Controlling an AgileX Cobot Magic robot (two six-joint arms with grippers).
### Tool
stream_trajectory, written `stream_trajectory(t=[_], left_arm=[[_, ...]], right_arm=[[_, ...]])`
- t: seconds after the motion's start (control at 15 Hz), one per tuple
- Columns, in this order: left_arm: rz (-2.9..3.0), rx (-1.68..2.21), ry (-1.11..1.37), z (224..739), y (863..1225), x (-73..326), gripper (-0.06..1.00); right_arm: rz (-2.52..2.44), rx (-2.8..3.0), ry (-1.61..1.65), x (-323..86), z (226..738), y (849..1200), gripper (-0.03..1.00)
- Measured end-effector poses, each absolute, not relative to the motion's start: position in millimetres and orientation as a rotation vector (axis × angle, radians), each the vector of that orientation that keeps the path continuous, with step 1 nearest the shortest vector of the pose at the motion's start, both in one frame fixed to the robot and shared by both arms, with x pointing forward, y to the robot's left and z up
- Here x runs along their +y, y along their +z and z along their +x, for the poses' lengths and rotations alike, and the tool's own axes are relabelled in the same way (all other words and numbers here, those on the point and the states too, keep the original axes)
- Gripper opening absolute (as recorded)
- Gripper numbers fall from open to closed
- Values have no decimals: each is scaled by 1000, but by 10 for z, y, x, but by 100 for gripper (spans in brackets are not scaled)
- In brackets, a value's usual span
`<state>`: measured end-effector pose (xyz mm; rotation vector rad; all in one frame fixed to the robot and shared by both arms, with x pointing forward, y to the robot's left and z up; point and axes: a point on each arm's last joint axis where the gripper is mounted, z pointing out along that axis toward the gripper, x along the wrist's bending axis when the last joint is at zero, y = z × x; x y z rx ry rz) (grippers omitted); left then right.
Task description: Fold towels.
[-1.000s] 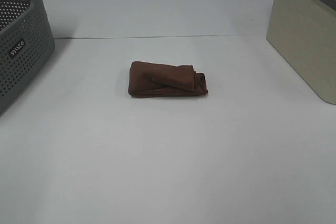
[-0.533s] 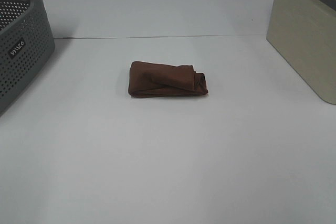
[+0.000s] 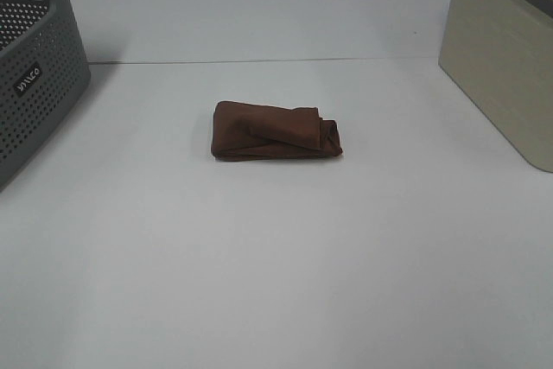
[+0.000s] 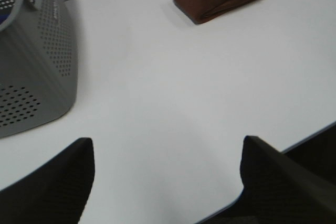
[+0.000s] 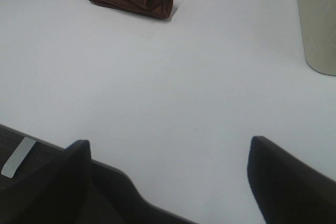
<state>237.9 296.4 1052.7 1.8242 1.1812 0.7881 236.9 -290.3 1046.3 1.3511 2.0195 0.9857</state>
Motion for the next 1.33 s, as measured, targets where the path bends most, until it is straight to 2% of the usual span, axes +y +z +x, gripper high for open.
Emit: stream_trajectory(t=[0.33,1.33], left_arm=[[1671,1401,952,2333,10527,2965,73],[1669,1405,954,2333,10527,2965,73]], right_arm=[[1476,1891,922,-2900,2383,10463,77],[1505,1737,923,-2898,2276,10451,77]])
